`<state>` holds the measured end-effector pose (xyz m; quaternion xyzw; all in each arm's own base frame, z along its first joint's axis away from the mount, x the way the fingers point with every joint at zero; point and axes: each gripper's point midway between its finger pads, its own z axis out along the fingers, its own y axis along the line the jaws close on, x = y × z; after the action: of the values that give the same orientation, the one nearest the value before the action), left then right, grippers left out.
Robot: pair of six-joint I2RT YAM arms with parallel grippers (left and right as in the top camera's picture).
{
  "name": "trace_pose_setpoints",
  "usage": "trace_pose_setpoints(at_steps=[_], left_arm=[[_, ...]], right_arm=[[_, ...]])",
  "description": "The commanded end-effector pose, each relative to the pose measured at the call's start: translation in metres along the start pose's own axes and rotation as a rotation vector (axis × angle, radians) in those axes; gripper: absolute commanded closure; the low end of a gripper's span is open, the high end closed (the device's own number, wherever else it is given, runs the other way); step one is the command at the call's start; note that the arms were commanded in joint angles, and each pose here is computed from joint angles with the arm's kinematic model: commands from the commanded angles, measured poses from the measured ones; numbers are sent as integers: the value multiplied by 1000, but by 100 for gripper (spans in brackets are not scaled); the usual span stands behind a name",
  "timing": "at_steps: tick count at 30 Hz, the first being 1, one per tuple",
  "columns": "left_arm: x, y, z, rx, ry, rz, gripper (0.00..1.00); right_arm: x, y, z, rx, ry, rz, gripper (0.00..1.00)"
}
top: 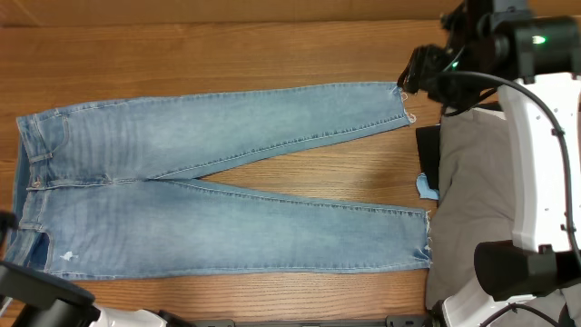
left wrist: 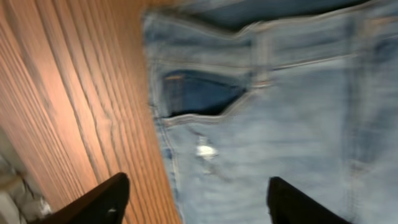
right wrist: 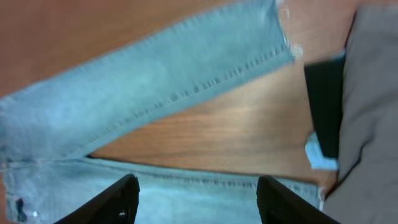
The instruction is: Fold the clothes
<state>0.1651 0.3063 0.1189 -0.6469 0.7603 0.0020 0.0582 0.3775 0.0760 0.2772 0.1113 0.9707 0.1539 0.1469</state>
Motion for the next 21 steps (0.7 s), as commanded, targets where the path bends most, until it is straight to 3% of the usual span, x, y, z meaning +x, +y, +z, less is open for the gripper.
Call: trace_pose_setpoints(at_steps=[1,11,18,21], left_arm=[[20,19,42,-6,93,-69,33],[16,37,93,-91,116,-79,46],[3,35,113,-87,90,-77,48],[3,36,122,-91,101,-77,54]], right_arm=[[23,-12,37,18,126,69,36],[85,-58,126,102,340,205,37],[130,-106,164,170,438,376,37],[140,-123,168,180,456,427,37]])
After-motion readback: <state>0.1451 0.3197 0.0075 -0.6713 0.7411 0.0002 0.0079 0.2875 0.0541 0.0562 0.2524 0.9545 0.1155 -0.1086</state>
